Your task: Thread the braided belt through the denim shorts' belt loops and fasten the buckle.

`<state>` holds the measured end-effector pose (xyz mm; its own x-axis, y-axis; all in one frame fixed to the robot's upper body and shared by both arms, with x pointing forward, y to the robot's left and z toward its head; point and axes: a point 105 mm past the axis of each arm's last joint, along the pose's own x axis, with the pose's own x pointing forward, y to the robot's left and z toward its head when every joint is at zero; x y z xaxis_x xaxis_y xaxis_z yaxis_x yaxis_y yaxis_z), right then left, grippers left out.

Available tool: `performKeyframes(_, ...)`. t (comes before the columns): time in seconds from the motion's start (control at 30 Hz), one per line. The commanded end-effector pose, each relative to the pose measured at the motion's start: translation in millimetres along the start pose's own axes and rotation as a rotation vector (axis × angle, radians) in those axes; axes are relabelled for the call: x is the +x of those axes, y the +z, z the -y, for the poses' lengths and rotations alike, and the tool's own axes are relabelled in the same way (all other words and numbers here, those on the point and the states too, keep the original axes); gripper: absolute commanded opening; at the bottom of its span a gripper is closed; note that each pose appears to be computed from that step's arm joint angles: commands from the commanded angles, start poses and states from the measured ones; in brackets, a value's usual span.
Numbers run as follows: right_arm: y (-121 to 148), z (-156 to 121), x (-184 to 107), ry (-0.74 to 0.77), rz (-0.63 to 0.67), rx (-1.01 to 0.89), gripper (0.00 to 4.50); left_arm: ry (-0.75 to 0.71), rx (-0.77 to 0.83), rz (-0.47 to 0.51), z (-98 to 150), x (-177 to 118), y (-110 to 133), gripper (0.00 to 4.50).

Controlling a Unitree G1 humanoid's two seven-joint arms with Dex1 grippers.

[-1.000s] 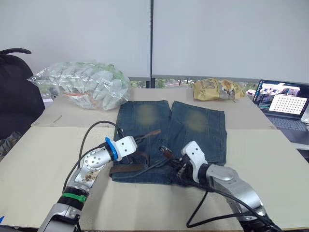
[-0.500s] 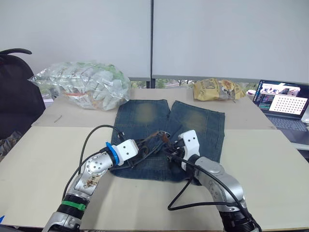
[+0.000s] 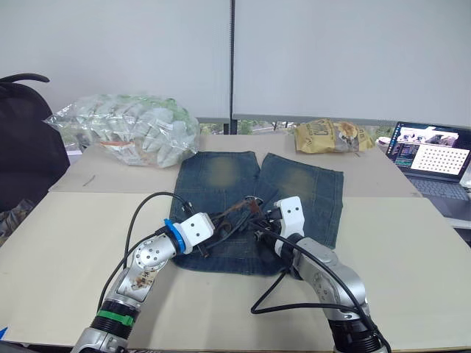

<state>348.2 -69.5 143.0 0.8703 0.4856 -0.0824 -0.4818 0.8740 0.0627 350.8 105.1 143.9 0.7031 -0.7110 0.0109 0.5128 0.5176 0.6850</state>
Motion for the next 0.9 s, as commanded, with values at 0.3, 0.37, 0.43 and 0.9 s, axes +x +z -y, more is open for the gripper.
performKeyframes(0.3,30,-10,-2,0.036,0.126,-0.055,0.06,0.039,-0.036,0.012,-5,11,8,0.0)
performKeyframes(0.37,30,-12,-3,0.051,0.124,-0.098,0.06,0.044,-0.042,0.009,-5,13,9,0.0)
performKeyframes(0.43,28,-15,-3,0.065,0.121,-0.143,0.06,0.047,-0.047,0.009,-5,15,9,0.0)
performKeyframes(0.9,27,-18,-3,0.084,0.163,-0.43,0.06,0.029,-0.076,-0.008,3,20,9,0.0)
